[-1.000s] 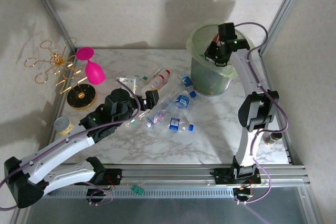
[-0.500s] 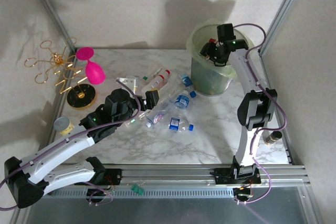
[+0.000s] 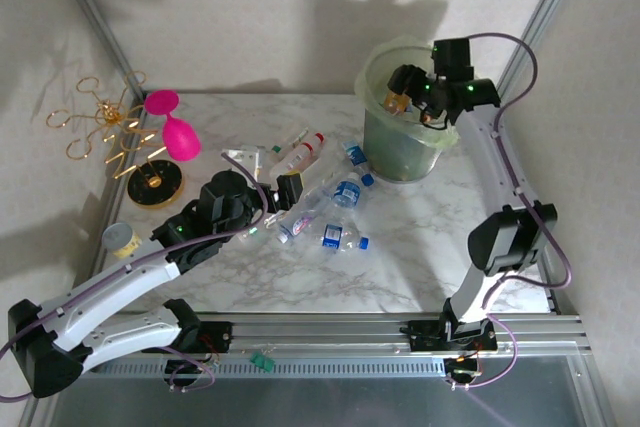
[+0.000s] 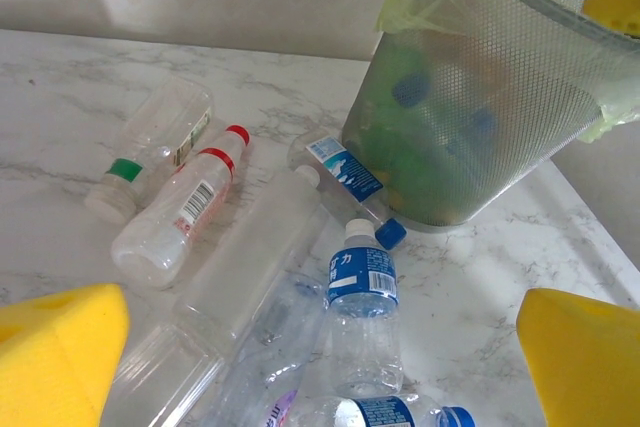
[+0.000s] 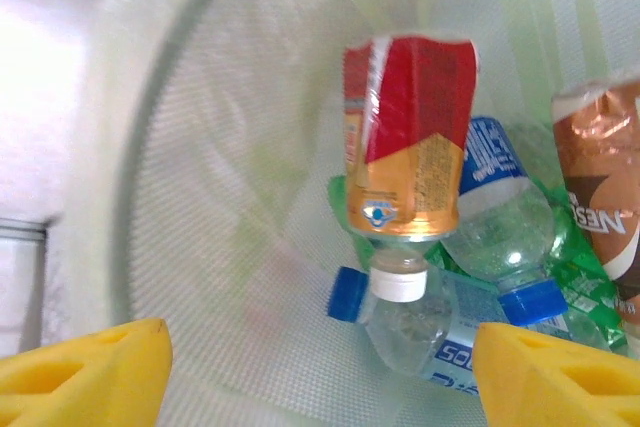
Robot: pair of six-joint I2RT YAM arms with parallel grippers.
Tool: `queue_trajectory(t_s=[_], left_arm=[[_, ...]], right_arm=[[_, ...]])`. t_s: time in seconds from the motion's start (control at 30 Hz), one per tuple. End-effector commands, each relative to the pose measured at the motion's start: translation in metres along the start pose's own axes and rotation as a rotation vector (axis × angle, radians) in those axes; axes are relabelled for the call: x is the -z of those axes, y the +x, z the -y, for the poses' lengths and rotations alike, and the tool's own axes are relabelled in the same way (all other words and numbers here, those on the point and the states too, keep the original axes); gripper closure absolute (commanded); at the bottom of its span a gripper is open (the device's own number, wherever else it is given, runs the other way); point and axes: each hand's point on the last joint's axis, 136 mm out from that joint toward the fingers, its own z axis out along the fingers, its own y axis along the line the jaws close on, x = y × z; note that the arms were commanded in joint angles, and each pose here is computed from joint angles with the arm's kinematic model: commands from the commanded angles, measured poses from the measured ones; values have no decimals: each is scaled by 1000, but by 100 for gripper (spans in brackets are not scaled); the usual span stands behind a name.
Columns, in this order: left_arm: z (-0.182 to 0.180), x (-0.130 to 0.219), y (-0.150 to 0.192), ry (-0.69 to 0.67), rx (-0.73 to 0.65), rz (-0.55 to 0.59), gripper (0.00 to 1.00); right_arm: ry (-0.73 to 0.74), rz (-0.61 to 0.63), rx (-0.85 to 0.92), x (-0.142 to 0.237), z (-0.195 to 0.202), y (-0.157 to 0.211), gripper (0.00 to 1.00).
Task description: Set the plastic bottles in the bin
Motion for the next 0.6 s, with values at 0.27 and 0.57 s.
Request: queue_trajectory(t_s=[0.27, 0.57], left_arm=[[15, 33, -32, 104, 33, 108, 1], [-17, 49, -34, -66, 97, 78, 1]], right_arm=[[-456, 214, 139, 121, -62, 14, 22], [-639, 204, 182, 166, -58, 80, 24]])
